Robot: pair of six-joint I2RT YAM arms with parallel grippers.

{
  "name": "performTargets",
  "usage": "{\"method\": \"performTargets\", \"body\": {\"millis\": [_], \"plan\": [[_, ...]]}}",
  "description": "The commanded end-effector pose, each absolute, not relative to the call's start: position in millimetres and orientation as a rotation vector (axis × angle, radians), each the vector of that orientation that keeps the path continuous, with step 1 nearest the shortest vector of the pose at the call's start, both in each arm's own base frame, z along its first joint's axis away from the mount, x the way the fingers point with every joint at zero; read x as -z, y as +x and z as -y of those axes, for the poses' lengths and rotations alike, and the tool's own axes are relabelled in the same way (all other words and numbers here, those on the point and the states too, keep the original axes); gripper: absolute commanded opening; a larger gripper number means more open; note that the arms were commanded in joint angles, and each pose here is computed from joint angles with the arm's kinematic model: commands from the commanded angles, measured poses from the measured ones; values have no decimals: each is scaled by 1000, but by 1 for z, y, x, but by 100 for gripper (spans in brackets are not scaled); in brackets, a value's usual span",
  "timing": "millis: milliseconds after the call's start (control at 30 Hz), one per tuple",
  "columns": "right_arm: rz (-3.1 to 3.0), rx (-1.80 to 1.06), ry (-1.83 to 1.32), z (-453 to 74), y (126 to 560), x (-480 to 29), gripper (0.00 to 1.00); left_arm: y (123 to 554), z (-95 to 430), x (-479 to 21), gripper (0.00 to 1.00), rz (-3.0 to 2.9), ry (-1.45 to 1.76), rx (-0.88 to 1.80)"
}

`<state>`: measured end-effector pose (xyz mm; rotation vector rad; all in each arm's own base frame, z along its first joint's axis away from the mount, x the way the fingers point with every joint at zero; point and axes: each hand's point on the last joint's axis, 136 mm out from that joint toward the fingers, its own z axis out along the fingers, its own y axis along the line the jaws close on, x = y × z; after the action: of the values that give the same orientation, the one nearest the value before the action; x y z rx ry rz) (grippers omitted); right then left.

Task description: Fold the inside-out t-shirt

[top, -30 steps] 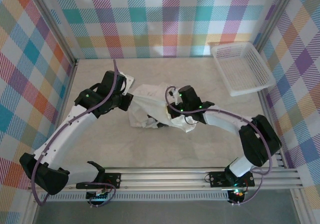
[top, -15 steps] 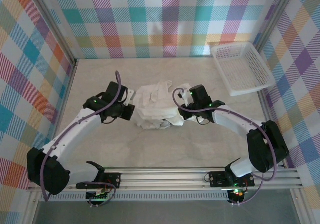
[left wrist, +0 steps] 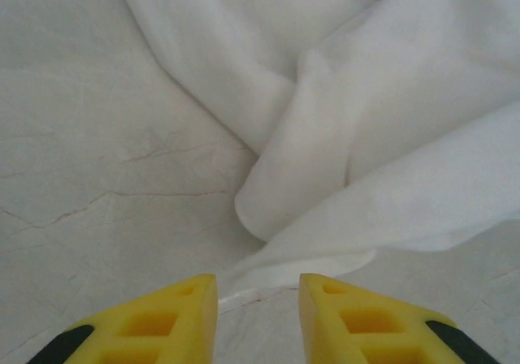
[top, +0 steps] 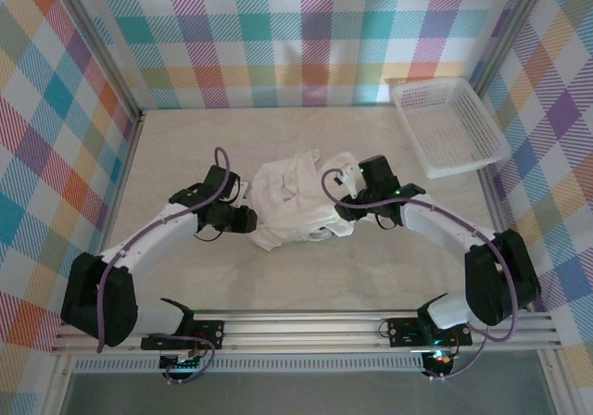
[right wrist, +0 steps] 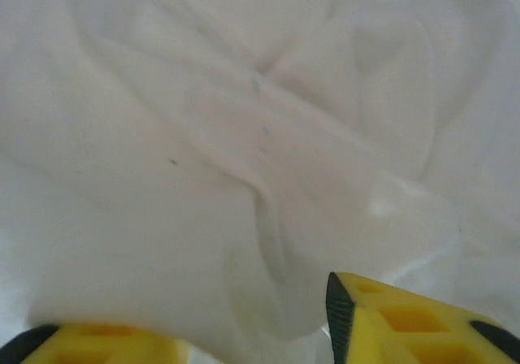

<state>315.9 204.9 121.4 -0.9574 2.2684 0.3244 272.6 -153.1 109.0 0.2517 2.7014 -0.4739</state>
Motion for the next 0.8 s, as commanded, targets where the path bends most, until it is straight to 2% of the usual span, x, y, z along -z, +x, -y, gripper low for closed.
{"method": "performTargets", "body": {"millis": [0, 133, 367, 533, 767], "plan": [[-1906, -532, -1113, -251, 310, -198, 58, 280, 155, -145, 34, -2572, 242, 532], [-1730, -644, -1370, -298, 288, -218, 61, 281, 127, -188, 33, -2411, 94, 435], [-1596, -784, -1862, -374, 249, -186, 62, 250, 57, -262, 39, -2045, -318, 398], [-1569, -893, -1974, -410, 248, -161, 63, 229, 43, -264, 40, -2013, -367, 381], [-1669, -1049, -2024, -444, 241, -117, 63, 225, 48, -250, 41, -2064, -356, 402]]}}
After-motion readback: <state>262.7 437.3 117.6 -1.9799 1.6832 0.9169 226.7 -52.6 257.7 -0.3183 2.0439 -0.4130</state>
